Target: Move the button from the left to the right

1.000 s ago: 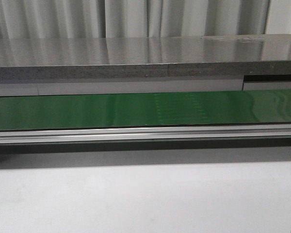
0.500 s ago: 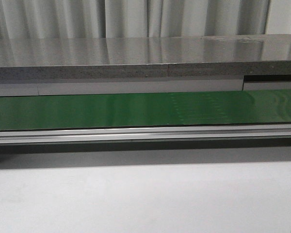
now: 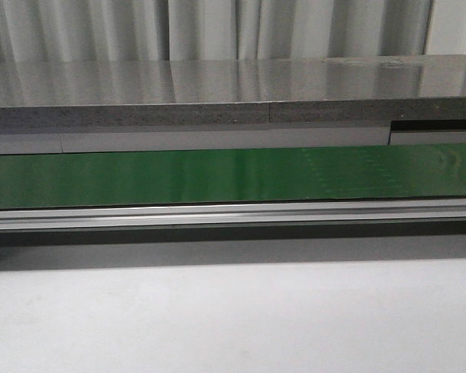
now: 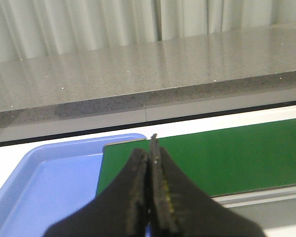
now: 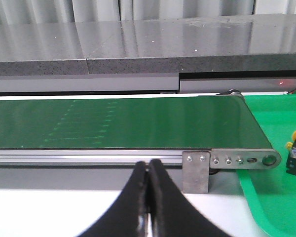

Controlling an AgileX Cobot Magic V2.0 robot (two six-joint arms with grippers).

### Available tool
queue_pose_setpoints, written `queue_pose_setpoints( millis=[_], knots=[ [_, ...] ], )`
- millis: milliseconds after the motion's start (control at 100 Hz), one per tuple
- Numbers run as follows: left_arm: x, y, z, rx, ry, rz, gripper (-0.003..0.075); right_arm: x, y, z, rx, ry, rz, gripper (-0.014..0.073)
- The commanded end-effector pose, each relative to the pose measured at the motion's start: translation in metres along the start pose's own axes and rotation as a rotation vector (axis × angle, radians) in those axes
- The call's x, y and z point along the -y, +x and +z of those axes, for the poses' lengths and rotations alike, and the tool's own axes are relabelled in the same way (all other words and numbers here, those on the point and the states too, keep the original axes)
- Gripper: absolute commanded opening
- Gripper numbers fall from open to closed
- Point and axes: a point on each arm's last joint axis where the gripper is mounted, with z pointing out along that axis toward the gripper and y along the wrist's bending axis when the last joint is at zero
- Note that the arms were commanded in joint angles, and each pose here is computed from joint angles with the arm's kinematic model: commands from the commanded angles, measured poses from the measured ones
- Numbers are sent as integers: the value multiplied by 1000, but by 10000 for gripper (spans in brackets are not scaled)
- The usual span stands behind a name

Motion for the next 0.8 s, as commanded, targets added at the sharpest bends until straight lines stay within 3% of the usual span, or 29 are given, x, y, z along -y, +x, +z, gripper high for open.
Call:
queue_pose_setpoints(
  millis=[0,390,790],
  knots=[
    [-1,-6,-6,123,-10,-40,-19,0,-14,-3,114,5,-15,-68],
    [4,36,-15,161,-11,-61,-19,0,-14,-3,114,5,-15,-68],
    [4,38,-15,152,-11,-59,-19,0,-14,-3,114,5,-15,-68]
  ],
)
